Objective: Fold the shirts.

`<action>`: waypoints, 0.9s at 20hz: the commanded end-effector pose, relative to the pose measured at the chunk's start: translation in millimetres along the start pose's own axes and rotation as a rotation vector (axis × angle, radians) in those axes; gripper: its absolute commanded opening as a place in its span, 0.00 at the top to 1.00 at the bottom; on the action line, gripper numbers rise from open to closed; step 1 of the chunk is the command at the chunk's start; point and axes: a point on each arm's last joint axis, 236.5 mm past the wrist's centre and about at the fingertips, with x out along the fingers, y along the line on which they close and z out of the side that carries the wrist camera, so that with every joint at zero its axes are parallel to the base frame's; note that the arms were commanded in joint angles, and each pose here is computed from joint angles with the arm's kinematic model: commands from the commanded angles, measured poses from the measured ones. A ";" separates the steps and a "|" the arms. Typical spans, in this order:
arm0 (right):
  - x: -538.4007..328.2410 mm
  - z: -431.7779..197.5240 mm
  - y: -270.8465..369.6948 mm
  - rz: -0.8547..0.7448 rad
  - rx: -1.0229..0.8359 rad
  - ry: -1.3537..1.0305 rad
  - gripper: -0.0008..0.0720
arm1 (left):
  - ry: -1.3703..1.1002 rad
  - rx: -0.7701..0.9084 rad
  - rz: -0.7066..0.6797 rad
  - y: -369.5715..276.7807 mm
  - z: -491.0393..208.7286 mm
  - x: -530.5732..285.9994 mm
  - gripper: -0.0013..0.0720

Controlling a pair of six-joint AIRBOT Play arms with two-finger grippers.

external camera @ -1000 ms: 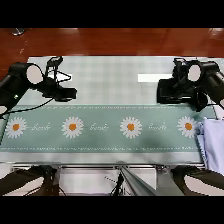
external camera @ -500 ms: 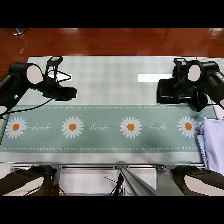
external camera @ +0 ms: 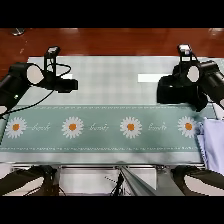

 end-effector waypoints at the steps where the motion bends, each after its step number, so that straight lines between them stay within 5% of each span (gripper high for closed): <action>1: -5.1 58.1 -30.7 -0.093 -0.019 -0.244 0.14 | -0.141 -0.003 -0.015 -1.8 33.7 -2.4 0.93; 2: -4.0 63.0 -45.7 -0.105 0.053 -0.265 0.14 | -0.177 -0.006 -0.017 -1.4 42.2 -3.9 0.63; 3: 0.7 62.5 -66.5 -0.122 0.139 -0.265 0.14 | -0.205 -0.012 -0.018 -0.1 49.0 -5.1 0.03; 10: 64.1 -5.1 -175.2 -0.192 0.442 -0.067 0.14 | -0.258 -0.048 0.083 56.4 66.3 -14.5 0.02; 16: 107.9 -70.1 -169.7 -0.141 0.543 0.164 0.15 | -0.195 -0.073 0.102 69.1 51.1 -9.2 0.02; 18: 107.7 -79.1 -157.0 -0.100 0.533 0.215 0.42 | -0.162 -0.081 0.108 72.4 43.4 -8.8 0.02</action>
